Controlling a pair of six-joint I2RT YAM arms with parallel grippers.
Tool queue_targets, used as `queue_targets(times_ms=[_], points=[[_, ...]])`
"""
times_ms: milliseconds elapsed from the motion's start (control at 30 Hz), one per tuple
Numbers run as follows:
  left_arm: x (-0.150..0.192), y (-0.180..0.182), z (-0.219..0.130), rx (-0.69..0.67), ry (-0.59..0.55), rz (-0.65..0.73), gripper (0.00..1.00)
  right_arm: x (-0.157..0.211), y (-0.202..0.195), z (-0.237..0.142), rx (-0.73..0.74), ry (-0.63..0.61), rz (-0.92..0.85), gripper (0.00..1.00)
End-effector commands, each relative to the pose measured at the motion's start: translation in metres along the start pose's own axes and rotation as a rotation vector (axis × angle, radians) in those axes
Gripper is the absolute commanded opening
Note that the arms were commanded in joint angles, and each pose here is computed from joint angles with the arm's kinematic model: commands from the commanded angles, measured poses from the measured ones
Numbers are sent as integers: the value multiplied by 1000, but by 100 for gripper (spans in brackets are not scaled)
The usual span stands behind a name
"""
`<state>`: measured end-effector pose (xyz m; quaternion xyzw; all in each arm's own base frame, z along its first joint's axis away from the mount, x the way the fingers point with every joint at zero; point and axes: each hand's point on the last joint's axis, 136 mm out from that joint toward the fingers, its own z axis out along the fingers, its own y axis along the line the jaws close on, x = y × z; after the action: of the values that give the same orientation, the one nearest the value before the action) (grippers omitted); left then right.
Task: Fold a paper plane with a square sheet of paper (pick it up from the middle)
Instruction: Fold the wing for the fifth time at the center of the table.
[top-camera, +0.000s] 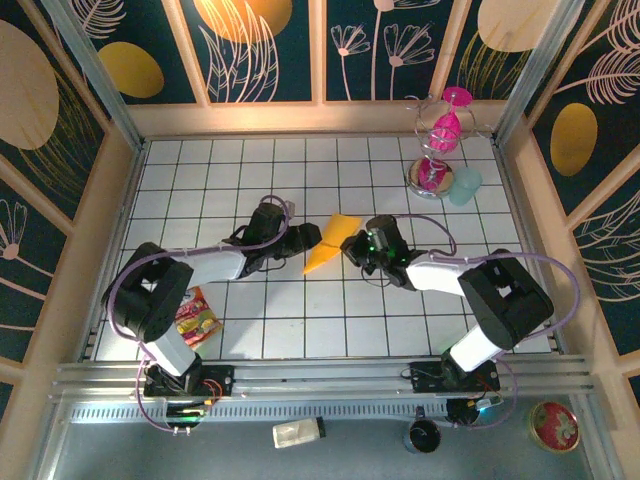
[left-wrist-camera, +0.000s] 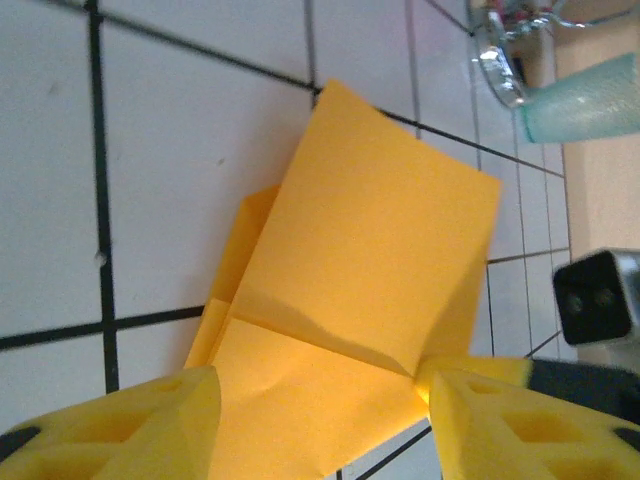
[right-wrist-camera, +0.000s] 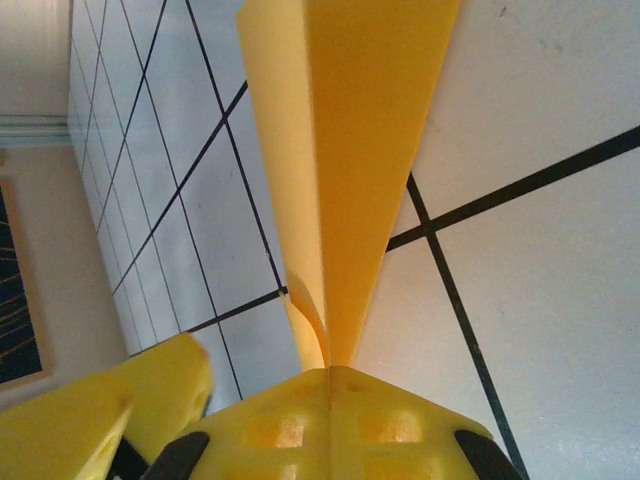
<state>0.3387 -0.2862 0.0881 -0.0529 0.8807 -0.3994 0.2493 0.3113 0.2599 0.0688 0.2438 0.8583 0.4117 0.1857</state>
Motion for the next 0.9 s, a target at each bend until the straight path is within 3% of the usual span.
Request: queue_targets(times_ms=[0,367,867], points=[[-7,-6,-9,-21,-47,211,61,-2,16,-3,-70,39,33,2],[4,-7,-3,-84,-85,641,64,-5,25,-5,-103,80,61,2],[35,-24,9,-22,-107,1036,59,-17,21,-6,-101,67,87,2]])
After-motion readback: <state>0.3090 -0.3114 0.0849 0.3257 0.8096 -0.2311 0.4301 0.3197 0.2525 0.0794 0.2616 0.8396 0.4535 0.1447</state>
